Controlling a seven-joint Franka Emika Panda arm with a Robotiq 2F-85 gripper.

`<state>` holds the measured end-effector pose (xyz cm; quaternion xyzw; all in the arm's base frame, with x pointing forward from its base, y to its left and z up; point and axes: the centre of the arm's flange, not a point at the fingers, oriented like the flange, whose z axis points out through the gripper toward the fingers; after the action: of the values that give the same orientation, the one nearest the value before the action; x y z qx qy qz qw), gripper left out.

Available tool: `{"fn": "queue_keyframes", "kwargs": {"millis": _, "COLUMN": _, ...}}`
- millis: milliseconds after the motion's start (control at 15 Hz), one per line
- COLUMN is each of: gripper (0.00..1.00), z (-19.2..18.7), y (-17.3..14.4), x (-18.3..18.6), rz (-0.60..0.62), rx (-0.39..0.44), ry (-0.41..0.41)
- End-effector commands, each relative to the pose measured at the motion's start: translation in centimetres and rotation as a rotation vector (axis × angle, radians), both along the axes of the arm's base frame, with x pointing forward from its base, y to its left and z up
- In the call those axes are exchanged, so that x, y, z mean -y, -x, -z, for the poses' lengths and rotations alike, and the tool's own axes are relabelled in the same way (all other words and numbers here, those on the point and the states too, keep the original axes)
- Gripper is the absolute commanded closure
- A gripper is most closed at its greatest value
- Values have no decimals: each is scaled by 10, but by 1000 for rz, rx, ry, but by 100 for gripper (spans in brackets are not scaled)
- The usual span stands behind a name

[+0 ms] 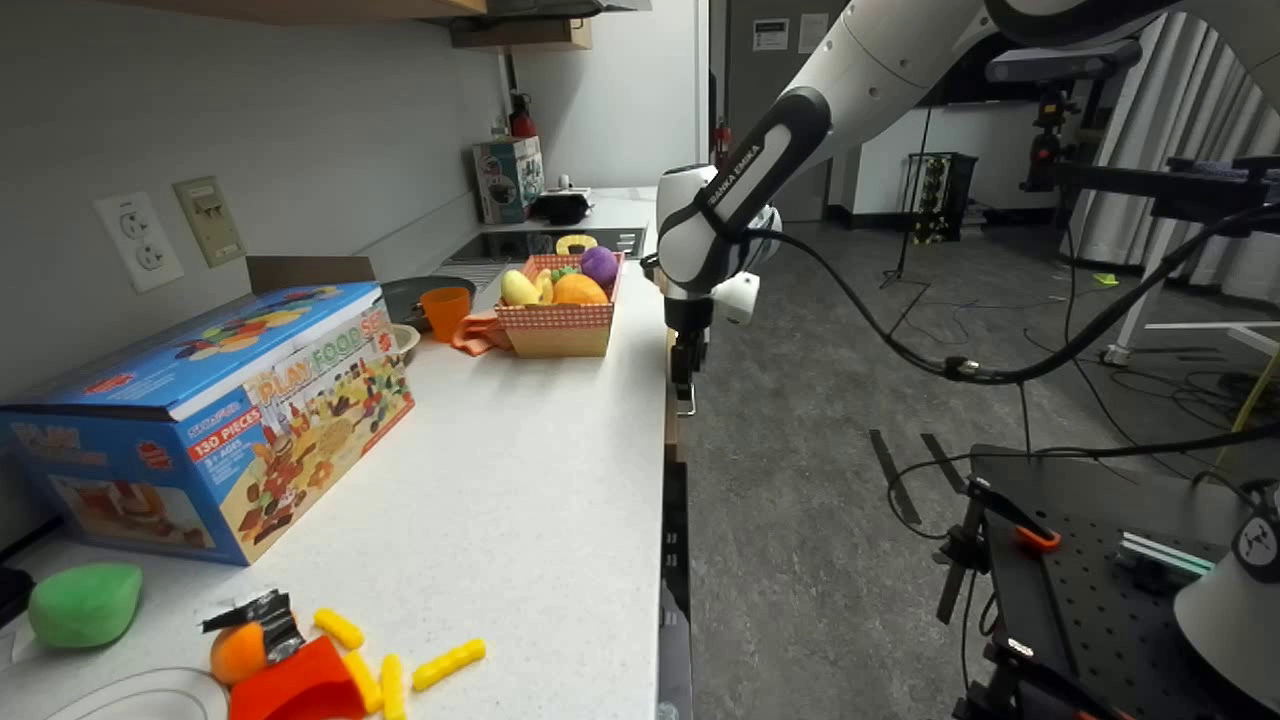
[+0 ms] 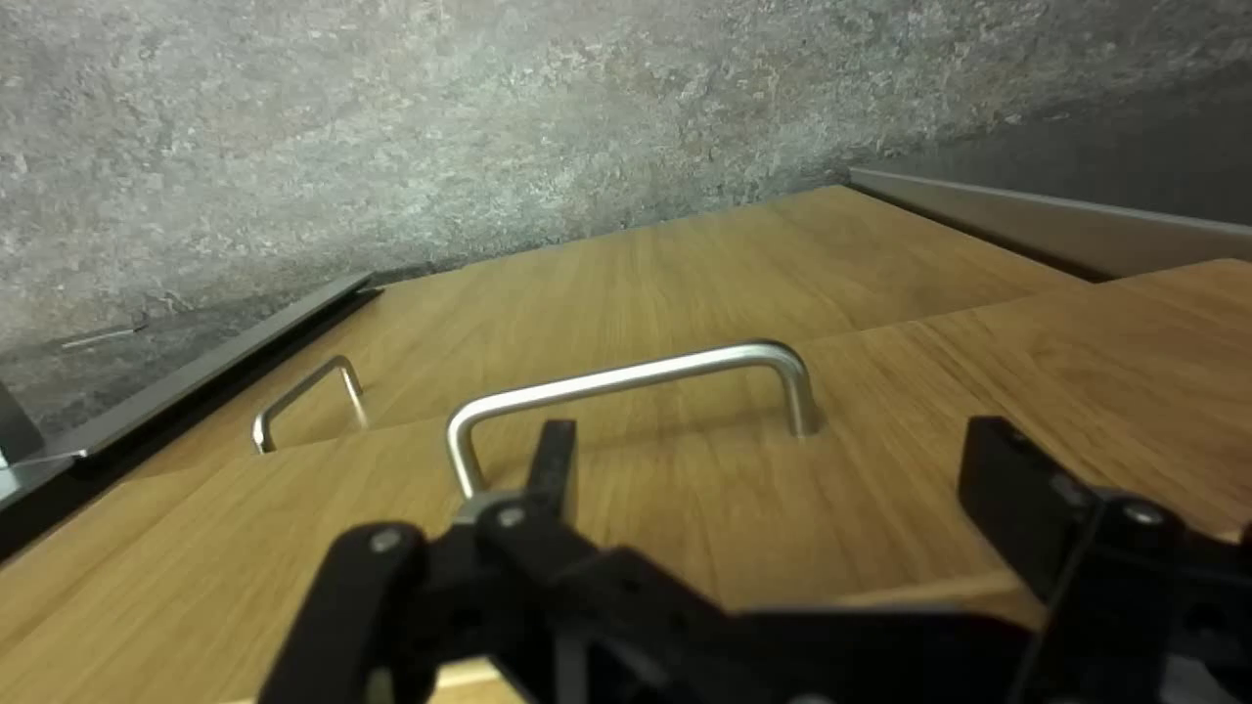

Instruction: Put the purple object in the basket, then close the drawer

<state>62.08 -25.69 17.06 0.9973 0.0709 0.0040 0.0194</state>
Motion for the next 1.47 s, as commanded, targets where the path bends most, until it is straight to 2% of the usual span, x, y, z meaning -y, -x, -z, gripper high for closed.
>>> {"fn": "queue_keyframes", "kwargs": {"millis": 0, "gripper": 0, "z": 4, "y": -37, "x": -3, "rz": -15, "rx": 72, "ry": -37}}
{"fn": "queue_keyframes", "kwargs": {"millis": 267, "gripper": 0, "z": 1, "y": -32, "x": 2, "rz": -40, "rx": 89, "ry": -114}}
{"fn": "queue_keyframes", "kwargs": {"millis": 533, "gripper": 0, "z": -6, "y": -6, "x": 11, "rz": -65, "rx": 125, "ry": -186}}
{"fn": "queue_keyframes", "kwargs": {"millis": 733, "gripper": 0, "z": -16, "y": 14, "x": 18, "rz": -66, "rx": 148, "ry": -185}}
{"fn": "queue_keyframes", "kwargs": {"millis": 800, "gripper": 0, "z": -1, "y": 2, "x": 21, "rz": -60, "rx": 102, "ry": -166}}
{"fn": "queue_keyframes", "kwargs": {"millis": 1200, "gripper": 0, "z": 1, "y": 3, "x": 21, "rz": -59, "rx": 100, "ry": -166}}
{"fn": "queue_keyframes", "kwargs": {"millis": 1267, "gripper": 0, "z": -4, "y": 7, "x": 21, "rz": -90, "rx": 128, "ry": -168}}
{"fn": "queue_keyframes", "kwargs": {"millis": 1400, "gripper": 0, "z": -8, "y": 16, "x": 21, "rz": -120, "rx": 141, "ry": -120}}
